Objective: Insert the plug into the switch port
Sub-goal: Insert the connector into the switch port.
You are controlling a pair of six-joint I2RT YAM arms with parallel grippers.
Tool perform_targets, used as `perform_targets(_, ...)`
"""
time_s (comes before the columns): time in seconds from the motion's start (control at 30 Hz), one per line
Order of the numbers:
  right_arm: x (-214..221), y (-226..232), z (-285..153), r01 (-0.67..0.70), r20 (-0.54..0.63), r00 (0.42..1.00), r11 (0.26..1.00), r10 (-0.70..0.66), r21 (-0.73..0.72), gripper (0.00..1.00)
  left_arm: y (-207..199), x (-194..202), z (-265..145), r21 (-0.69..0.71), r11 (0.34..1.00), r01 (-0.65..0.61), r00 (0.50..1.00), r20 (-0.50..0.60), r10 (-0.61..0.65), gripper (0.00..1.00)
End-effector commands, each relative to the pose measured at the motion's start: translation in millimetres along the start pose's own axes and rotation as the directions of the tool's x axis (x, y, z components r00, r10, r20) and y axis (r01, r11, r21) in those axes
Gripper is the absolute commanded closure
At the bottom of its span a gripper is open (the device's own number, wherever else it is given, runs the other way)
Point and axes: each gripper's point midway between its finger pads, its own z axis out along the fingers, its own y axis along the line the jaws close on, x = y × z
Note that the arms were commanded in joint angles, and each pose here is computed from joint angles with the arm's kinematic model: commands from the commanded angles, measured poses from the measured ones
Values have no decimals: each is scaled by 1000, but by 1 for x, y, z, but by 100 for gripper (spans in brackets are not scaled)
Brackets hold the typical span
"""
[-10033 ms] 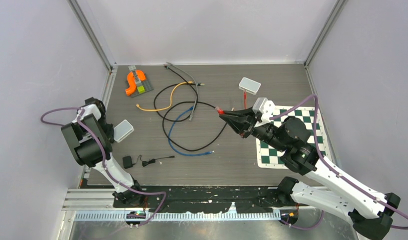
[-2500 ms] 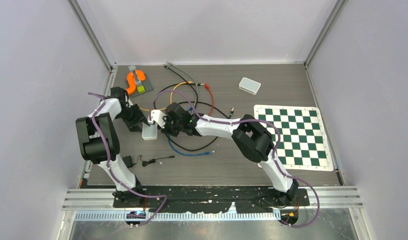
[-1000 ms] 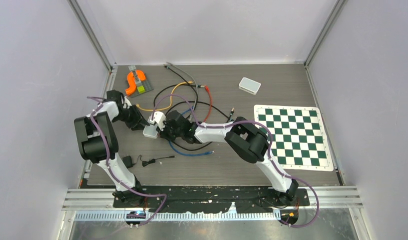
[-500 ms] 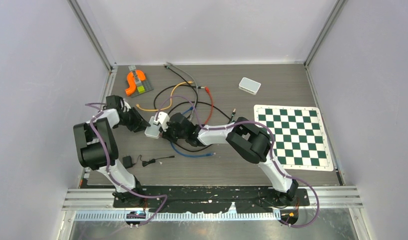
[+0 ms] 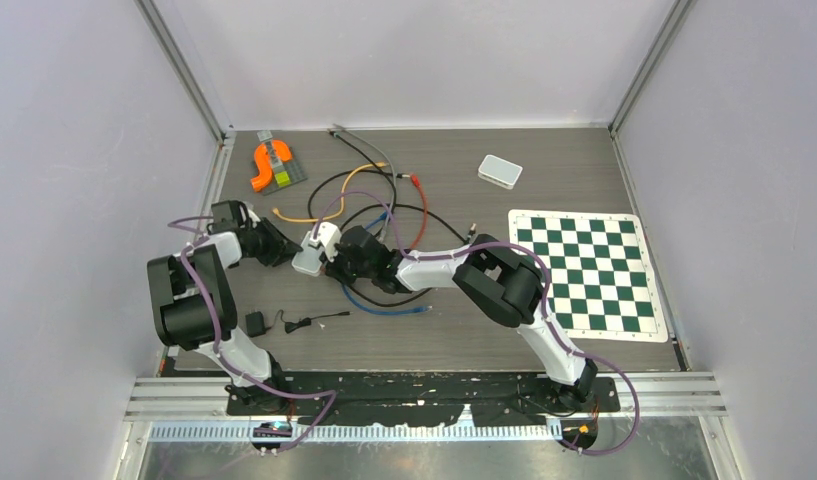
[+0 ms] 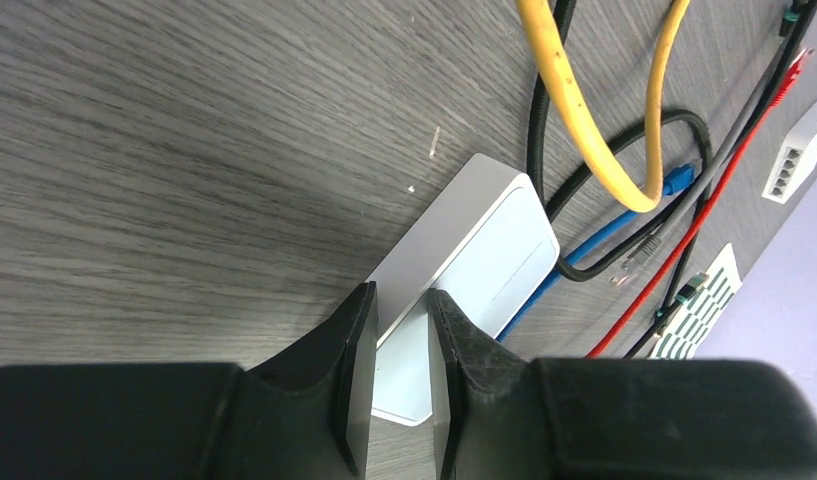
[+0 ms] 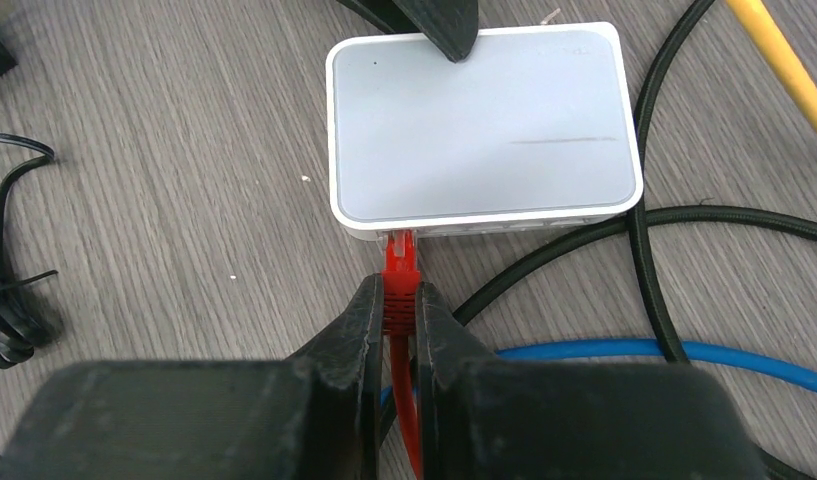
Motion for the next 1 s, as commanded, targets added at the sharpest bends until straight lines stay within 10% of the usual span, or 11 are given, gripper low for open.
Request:
perform_targets(0.0, -86, -11, -1, -23, 279, 960, 998, 7, 54, 95, -10, 123, -16, -5, 968, 251, 867, -443, -227, 85)
perform_targets(0.53, -89, -8, -19, 7, 356, 934, 999, -25, 51, 95, -13, 91, -34, -57, 990, 127, 939, -314, -139, 84)
perform_targets(0.97, -107, -15, -85, 104, 415, 902, 993, -119, 59, 95, -41, 40, -83, -46, 994, -102, 994, -30, 101, 33)
